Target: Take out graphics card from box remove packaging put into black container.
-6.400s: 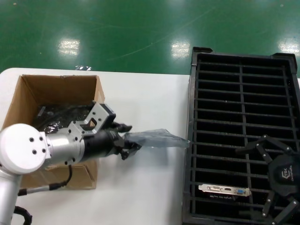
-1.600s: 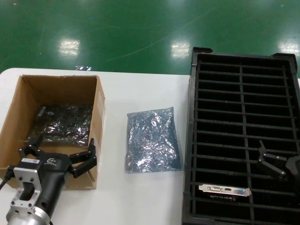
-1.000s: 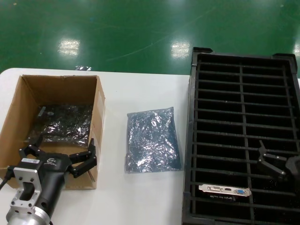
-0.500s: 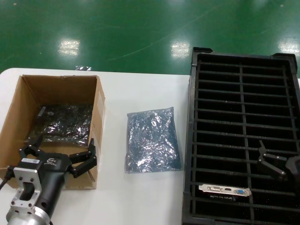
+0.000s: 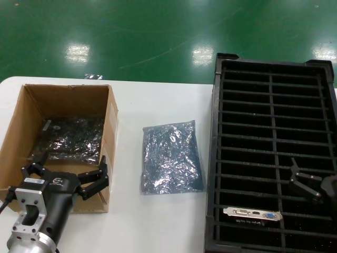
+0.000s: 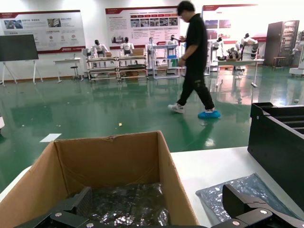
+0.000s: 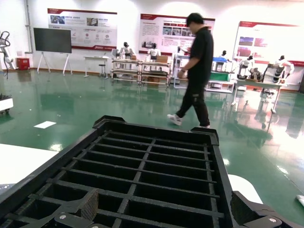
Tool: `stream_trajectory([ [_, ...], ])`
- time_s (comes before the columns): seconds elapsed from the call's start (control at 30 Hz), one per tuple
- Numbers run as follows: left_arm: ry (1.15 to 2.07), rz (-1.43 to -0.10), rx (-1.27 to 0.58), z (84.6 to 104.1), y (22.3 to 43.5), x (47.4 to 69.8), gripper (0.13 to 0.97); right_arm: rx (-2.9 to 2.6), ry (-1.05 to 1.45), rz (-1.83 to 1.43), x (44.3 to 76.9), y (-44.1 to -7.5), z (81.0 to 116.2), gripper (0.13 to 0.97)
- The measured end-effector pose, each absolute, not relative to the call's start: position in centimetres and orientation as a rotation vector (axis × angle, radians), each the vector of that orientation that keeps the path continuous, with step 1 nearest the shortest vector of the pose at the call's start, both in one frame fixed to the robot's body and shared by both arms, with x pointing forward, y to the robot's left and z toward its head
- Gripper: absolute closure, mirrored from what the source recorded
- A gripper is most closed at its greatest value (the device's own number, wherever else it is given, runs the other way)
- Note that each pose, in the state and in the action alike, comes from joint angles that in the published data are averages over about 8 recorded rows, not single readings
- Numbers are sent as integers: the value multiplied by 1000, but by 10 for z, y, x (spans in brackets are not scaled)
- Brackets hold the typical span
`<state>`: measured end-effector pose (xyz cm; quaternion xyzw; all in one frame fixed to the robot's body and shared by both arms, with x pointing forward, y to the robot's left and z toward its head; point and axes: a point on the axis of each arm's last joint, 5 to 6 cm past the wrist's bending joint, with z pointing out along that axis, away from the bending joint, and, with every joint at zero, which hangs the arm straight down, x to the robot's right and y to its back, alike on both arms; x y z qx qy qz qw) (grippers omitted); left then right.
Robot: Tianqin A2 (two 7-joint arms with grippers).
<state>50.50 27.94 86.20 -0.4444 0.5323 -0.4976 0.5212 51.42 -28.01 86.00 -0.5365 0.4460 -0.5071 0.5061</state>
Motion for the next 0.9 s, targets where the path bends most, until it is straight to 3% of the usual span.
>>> stream_trajectory([
  [0.9,1276,-1192,-1065,862,279,505,132,-1294,1076,-1223,514,-280,860,130],
])
